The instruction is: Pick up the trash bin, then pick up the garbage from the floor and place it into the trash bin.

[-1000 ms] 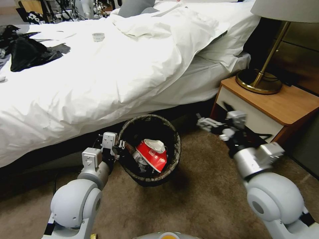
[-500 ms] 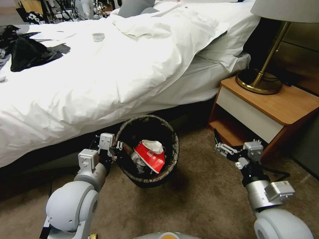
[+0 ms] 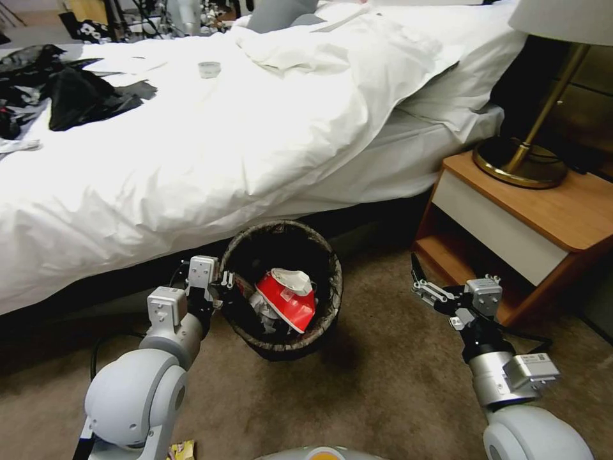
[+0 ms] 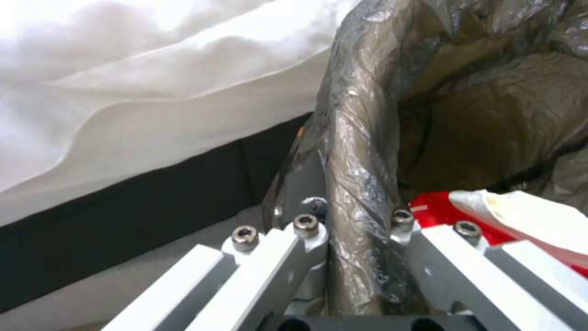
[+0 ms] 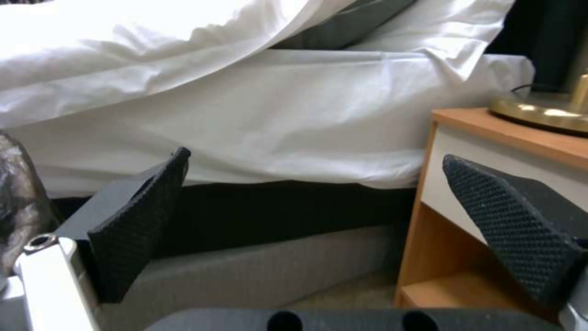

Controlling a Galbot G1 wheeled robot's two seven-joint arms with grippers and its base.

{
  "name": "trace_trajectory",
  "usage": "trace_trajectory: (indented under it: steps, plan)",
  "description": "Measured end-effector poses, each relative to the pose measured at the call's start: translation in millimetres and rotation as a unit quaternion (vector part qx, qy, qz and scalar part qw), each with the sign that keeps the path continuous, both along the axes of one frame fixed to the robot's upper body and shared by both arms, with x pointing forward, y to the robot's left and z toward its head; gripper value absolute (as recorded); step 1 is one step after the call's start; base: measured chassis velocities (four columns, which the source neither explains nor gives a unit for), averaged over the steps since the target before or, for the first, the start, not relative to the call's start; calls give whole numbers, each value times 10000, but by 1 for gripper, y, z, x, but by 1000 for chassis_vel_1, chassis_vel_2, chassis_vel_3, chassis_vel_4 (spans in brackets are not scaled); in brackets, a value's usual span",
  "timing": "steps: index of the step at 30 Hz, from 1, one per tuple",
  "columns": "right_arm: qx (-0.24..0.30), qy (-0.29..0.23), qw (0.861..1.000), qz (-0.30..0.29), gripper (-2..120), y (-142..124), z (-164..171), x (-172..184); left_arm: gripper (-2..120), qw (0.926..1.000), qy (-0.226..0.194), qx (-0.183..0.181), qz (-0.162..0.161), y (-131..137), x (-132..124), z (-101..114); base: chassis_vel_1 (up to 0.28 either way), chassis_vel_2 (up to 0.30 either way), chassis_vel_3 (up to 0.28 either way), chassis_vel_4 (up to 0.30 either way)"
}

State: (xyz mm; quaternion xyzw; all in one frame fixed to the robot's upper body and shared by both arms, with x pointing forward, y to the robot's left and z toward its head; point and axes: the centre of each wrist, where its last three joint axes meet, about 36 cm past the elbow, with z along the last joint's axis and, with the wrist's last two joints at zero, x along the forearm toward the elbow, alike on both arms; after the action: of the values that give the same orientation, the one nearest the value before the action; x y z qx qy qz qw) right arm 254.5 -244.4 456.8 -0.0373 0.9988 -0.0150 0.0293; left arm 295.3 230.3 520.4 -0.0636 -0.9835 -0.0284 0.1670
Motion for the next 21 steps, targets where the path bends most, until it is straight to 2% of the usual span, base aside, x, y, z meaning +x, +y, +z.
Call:
trace_trajectory:
  steps: [21]
  plan:
    - [-18, 144, 9998, -129, 100, -7, -9, -4, 2, 10000, 24, -27, 44, 1, 2, -3, 66, 71, 64, 62]
